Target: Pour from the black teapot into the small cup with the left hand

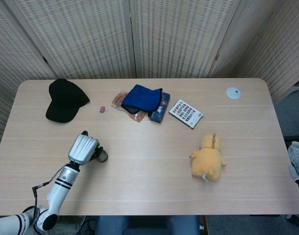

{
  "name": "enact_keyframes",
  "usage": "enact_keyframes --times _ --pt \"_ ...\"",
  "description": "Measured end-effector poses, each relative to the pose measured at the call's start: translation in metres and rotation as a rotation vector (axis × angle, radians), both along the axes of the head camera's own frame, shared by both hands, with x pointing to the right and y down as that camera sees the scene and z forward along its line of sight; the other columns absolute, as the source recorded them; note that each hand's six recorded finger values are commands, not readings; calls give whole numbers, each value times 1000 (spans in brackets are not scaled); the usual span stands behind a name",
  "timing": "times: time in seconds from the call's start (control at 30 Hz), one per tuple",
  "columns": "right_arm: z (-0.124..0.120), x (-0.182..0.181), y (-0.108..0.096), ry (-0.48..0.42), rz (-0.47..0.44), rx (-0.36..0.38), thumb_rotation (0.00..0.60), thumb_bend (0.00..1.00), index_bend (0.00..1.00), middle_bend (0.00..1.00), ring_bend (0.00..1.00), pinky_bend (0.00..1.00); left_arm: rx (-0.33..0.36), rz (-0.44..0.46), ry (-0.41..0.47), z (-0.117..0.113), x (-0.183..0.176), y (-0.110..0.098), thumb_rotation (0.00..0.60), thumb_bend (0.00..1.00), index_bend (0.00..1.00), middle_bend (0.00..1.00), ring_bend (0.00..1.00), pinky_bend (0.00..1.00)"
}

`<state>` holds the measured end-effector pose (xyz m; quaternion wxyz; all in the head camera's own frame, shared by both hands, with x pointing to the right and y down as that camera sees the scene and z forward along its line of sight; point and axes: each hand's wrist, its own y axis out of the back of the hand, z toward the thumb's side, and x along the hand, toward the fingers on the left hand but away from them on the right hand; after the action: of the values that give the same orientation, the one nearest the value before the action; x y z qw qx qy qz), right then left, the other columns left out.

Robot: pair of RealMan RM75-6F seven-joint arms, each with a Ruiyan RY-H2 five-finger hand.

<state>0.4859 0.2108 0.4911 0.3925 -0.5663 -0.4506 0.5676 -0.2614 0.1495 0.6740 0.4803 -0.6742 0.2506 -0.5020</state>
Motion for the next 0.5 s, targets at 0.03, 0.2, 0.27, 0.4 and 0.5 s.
enact_keyframes --times 0.03,0.2,0.27,0.4,0.5 --pt "0 0 0 0 1 0 600 302 249 284 188 158 3 6 -4 0 1 0 518 469 1000 1000 997 431" --pt "0 1 1 0 2 0 600 301 249 284 188 158 20 30 -18 1 3 2 518 469 1000 1000 997 431" --pt "0 1 0 -1 1 0 600 301 249 284 188 158 32 41 -26 1 4 2 519 469 1000 1000 997 431" --pt "0 1 0 -1 0 -1 600 302 249 284 188 158 53 58 -36 0 5 2 516 469 1000 1000 997 431" --pt "0 1 0 -2 0 -1 600 302 249 283 188 158 64 71 -46 0 6 3 516 469 1000 1000 997 431"
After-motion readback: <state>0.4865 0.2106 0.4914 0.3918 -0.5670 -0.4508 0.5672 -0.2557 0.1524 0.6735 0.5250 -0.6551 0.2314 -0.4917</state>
